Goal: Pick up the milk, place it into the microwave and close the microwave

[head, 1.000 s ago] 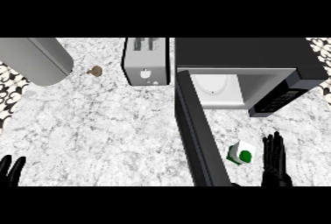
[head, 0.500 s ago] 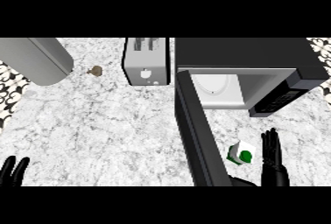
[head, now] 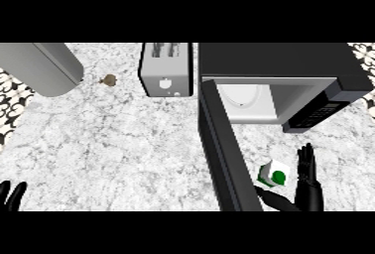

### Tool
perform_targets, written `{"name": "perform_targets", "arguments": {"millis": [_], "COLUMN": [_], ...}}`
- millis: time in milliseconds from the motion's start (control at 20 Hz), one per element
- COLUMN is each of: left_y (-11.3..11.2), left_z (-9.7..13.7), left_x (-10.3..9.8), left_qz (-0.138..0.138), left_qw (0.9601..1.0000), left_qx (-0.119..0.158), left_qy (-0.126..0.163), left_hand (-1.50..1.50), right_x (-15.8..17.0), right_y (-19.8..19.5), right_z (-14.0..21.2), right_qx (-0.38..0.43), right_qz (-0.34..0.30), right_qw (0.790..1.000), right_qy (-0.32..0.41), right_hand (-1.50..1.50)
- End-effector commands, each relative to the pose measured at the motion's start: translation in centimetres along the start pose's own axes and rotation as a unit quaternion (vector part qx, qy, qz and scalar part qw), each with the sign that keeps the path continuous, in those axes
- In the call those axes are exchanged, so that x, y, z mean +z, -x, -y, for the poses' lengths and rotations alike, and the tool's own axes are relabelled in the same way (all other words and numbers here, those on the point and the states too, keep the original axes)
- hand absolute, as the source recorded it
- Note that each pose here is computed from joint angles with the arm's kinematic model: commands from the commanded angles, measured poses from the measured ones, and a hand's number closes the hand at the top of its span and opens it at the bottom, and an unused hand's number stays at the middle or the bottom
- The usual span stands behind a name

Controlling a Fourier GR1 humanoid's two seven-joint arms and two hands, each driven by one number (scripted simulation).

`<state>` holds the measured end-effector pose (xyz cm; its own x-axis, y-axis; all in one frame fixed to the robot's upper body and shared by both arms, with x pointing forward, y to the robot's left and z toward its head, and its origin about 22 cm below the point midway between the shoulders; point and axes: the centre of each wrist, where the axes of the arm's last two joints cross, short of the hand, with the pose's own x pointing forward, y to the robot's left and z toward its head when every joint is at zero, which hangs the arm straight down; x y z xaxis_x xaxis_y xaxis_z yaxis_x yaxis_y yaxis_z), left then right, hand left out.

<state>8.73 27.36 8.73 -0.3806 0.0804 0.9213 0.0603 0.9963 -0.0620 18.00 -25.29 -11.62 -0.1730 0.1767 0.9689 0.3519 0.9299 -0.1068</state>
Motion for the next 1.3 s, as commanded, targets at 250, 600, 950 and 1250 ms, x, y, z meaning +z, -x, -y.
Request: {"name": "perform_targets", "arguments": {"millis": [250,600,950,1250], "left_y": [-1.2,0.2,1.8,0.2], "left_z": [2.4,0.9,0.8,-0.1], "left_x": [-0.3,0.0,1.6,1.0], "left_qz": [0.001,-0.005,-0.011,-0.009], "left_qw": [1.0000,0.9999,0.9999,0.9999], "left_qx": [-0.004,0.014,0.010,0.010], "left_qy": [0.001,0.004,0.002,-0.002], "left_hand": [-1.50,-1.50,-1.50,-1.50], "right_x": [-0.4,1.0,0.1,-1.7], "right_y": [3.7,4.9,4.9,3.0], "right_z": [2.9,4.3,1.4,0.1], "right_qx": [0.060,-0.083,-0.135,-0.036], "right_qz": [-0.029,-0.046,0.024,0.078], "right_qw": [0.997,0.990,0.981,0.996], "right_qy": [0.040,-0.107,-0.133,-0.021], "right_hand": [-1.50,-1.50,1.50,1.50]}}
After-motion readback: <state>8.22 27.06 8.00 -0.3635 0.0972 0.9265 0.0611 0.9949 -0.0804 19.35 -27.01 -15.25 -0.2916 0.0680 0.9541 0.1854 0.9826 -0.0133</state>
